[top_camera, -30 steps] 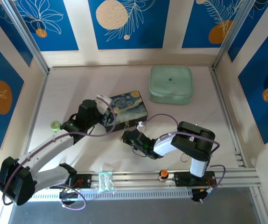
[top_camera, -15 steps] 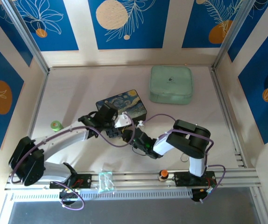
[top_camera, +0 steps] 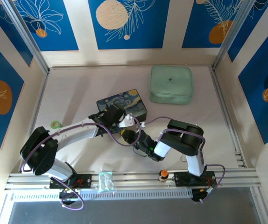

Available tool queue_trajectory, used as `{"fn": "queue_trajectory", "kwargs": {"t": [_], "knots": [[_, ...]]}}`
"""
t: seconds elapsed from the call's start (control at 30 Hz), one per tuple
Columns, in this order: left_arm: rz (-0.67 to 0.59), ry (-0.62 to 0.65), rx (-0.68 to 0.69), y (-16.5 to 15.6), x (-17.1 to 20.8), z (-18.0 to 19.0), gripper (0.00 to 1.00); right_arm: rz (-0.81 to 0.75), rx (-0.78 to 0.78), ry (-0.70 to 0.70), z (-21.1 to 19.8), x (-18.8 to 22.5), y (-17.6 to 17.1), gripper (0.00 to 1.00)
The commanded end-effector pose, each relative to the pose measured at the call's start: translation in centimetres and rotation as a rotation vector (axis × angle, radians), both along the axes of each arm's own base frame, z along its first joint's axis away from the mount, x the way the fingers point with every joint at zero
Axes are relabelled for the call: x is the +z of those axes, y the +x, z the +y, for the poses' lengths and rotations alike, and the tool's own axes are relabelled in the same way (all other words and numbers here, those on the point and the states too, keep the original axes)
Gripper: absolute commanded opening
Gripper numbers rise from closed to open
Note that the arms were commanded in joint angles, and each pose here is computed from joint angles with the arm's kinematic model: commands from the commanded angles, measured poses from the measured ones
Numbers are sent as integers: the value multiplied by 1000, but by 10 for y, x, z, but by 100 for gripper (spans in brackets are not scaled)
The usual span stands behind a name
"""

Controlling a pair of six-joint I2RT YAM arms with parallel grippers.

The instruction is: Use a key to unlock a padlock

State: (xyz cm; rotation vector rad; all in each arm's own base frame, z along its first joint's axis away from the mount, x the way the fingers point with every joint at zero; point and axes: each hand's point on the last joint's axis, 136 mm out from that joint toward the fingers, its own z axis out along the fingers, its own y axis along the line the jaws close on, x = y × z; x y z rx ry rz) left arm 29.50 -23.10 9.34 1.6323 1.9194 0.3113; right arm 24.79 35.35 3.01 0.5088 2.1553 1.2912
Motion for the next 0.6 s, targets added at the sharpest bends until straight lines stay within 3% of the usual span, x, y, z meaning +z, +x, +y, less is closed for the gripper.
{"fn": "queue_trajectory", "kwargs": {"t": [0.0,0.23,0.57], "knots": [[124,73,-15,-22,-41,11,32,128,-83,-95,-18,-41,-6,0],[149,92,-62,-34,-51,13,21,184,-236,3,-18,-37,17,0],[166,99,-88,-42,-60,17,15,77,-329,142,-28,-11,54,0]]}}
